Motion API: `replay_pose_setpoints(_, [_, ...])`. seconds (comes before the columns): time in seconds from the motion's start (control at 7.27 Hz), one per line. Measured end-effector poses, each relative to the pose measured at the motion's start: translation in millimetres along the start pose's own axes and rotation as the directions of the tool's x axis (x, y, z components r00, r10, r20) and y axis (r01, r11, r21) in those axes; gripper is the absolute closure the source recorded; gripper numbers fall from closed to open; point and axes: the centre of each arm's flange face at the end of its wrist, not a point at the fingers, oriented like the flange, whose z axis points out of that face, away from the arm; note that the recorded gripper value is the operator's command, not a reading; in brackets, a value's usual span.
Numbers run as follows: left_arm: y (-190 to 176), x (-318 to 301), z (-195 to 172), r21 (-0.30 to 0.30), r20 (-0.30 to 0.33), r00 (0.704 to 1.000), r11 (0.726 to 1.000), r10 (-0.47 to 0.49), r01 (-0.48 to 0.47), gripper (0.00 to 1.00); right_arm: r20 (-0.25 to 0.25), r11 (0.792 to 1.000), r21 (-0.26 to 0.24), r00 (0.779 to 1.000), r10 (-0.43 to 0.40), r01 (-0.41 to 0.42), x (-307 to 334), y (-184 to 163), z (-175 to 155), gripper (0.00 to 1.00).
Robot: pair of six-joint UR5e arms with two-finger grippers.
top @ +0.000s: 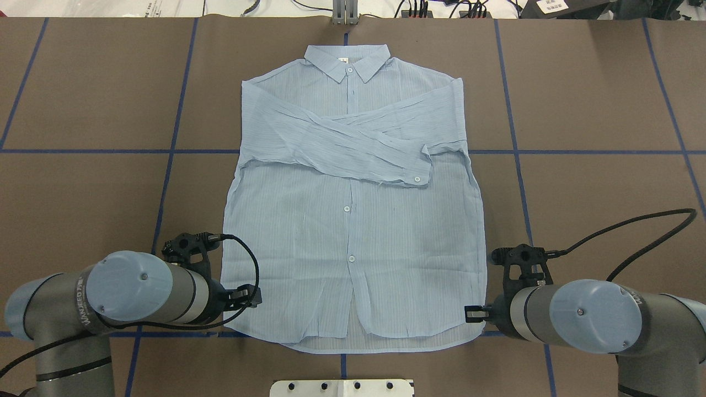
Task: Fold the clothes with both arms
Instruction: 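Lower both grippers to the hem corners nearest the robot and grasp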
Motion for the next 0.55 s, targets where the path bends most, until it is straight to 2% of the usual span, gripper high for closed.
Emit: replay_pose_setpoints(0.55, [3.1, -5.7, 13.6, -0.007, 0.03, 1.0, 1.0, -0.009, 0.009, 0.45, 0.001, 1.0, 0.002, 1.0, 0.002, -0.002, -0.1, -1.4, -0.9, 1.0])
